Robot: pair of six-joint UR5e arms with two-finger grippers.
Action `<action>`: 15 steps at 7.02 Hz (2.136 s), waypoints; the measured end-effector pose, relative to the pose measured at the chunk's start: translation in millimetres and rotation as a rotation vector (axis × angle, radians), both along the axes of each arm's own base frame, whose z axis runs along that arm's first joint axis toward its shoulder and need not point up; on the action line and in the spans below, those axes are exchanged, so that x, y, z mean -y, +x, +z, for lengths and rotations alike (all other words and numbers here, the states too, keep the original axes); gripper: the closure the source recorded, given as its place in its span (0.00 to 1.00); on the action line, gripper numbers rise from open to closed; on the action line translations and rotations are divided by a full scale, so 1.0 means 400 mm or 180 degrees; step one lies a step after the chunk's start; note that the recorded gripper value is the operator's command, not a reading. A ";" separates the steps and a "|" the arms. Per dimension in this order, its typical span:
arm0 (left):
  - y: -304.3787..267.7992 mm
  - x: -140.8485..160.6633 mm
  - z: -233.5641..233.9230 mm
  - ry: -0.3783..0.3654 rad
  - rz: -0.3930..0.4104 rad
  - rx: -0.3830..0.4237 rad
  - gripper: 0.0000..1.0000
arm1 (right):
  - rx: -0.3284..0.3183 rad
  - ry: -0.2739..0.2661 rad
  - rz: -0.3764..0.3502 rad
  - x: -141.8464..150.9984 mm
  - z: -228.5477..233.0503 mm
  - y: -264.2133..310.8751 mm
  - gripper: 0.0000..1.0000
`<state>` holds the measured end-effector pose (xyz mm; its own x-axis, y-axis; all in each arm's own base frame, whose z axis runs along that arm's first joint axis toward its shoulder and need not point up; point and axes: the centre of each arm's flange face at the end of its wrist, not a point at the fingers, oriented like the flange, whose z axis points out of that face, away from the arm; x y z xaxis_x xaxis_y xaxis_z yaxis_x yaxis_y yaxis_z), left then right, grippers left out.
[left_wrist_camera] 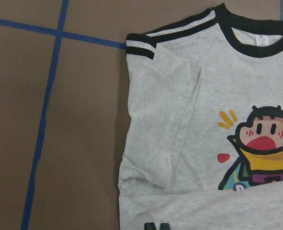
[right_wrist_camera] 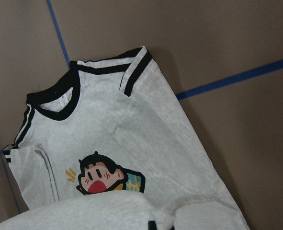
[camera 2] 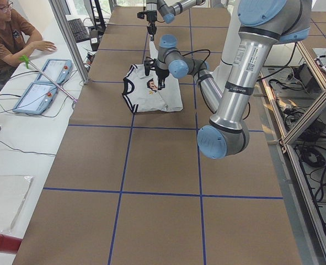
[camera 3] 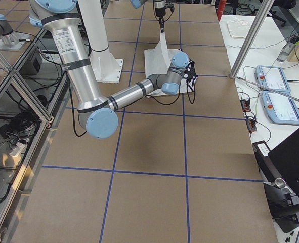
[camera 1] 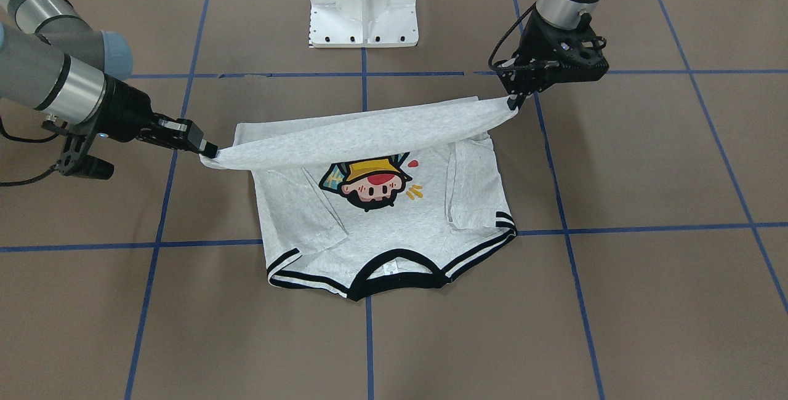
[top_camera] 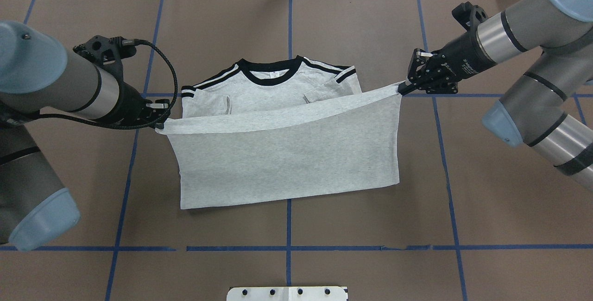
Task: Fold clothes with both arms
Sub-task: 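Lay the hem down near the collar with both grippers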
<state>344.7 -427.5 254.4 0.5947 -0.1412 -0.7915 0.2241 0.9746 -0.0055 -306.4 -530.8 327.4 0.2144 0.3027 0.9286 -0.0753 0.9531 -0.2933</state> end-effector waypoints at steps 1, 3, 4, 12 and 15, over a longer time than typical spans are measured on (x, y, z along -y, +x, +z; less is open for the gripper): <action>0.019 0.033 0.012 0.0007 -0.0030 0.0000 1.00 | -0.0029 -0.0004 0.0046 0.036 -0.007 -0.024 1.00; 0.006 0.098 0.049 -0.0016 -0.0158 0.0031 1.00 | -0.0080 -0.0014 0.0099 0.095 -0.017 -0.068 1.00; -0.015 0.120 0.056 -0.0026 -0.0226 0.0045 1.00 | -0.0095 -0.0011 0.0103 0.112 -0.019 -0.082 1.00; 0.079 0.276 0.192 -0.0149 -0.0348 0.0144 1.00 | -0.0258 -0.0006 0.0161 0.202 0.014 -0.148 1.00; 0.082 0.318 0.230 -0.0126 -0.0415 0.0158 1.00 | -0.0331 -0.0050 0.0179 0.230 0.034 -0.177 1.00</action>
<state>377.7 -554.8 346.6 0.6076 -0.2504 -0.7537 0.3498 0.9364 -0.0292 -377.3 -622.8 341.0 0.2916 0.3312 0.8974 -0.1593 0.9419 -0.2959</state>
